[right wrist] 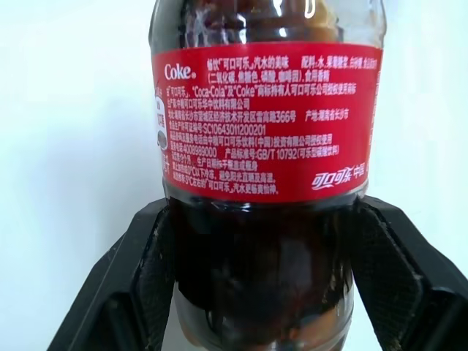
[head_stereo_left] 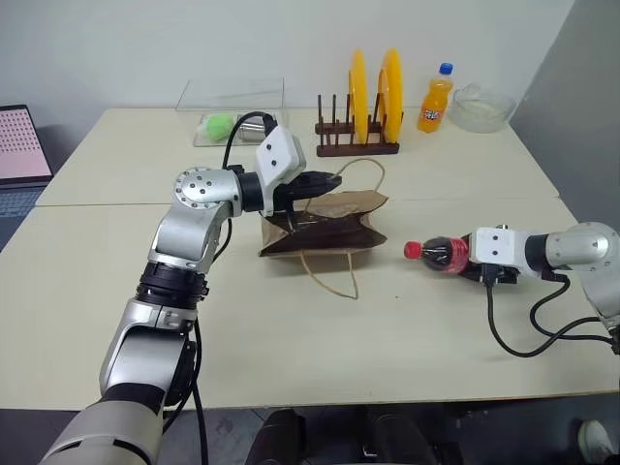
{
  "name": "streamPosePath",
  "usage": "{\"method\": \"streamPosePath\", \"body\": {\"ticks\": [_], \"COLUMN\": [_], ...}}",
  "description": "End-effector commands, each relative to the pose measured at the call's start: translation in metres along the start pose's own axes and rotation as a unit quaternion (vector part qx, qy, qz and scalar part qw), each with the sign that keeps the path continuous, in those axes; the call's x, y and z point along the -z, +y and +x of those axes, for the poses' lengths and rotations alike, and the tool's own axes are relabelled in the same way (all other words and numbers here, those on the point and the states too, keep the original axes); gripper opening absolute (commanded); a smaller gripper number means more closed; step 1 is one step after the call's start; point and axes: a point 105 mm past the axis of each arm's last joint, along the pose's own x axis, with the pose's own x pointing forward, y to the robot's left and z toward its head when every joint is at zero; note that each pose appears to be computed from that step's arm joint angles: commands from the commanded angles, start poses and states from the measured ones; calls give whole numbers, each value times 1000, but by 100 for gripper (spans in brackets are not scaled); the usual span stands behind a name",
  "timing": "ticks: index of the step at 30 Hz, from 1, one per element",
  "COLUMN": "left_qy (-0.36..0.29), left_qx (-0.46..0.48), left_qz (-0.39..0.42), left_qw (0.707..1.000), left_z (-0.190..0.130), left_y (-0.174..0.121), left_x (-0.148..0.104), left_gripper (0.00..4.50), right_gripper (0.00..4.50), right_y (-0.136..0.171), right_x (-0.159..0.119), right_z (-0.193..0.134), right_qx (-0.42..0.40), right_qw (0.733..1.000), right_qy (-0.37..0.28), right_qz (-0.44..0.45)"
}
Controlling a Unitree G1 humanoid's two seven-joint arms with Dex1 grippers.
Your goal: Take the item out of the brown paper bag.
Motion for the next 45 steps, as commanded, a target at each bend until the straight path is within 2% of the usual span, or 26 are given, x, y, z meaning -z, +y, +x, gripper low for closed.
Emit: {"method": "streamPosePath", "body": {"ticks": [1, 5, 7, 10, 17, 24, 26, 28, 30, 32, 34, 37, 41, 45], "left_qy": [-15, -15, -14, -14, -15, -13, -13, -13, -15, -17, -16, -4, 12, 31], "left_qx": [-8, -9, -9, -9, -7, -10, -10, -10, -11, -15, -21, -22, -35, -34], "left_qz": [20, 20, 20, 21, 21, 18, 19, 18, 19, 20, 23, 29, 37, 27], "left_qw": [1000, 1000, 1000, 1000, 1000, 1000, 1000, 1000, 1000, 1000, 999, 999, 999, 999], "left_z": [-3, -4, -4, -4, -3, -1, -1, 0, 4, 7, 11, 15, 17, 17], "left_y": [2, 1, 1, 1, 1, 5, 6, 8, 11, 15, 19, 24, 35, 42], "left_x": [-12, -12, -12, -12, -12, -10, -10, -9, -11, -12, -12, -9, -4, 3], "left_gripper": [0, 0, 0, 0, 0, 0, 0, 0, 0, 0, 0, 0, 0, 89], "right_gripper": [297, 297, 369, 448, 448, 448, 448, 448, 448, 448, 448, 448, 448, 450], "right_y": [-13, -16, -16, -15, -22, -2, 2, 0, -1, 6, 20, 31, 29, 28], "right_x": [12, 14, 14, 16, 3, -26, -43, -72, -110, -132, -144, -153, -157, -165], "right_z": [4, 7, 8, 8, -8, -67, -77, -86, -93, -92, -82, -68, -60, -54], "right_qx": [-1, -16, -22, -34, -20, -38, -30, -6, 30, 44, 53, 97, 177, 213], "right_qw": [1000, 999, 999, 999, 998, 991, 988, 979, 960, 945, 937, 923, 901, 878], "right_qy": [28, 30, 28, 31, -6, -55, -87, -154, -244, -291, -306, -320, -330, -349], "right_qz": [-7, 2, 5, 6, 57, 118, 125, 130, 131, 145, 161, 188, 220, 250]}}
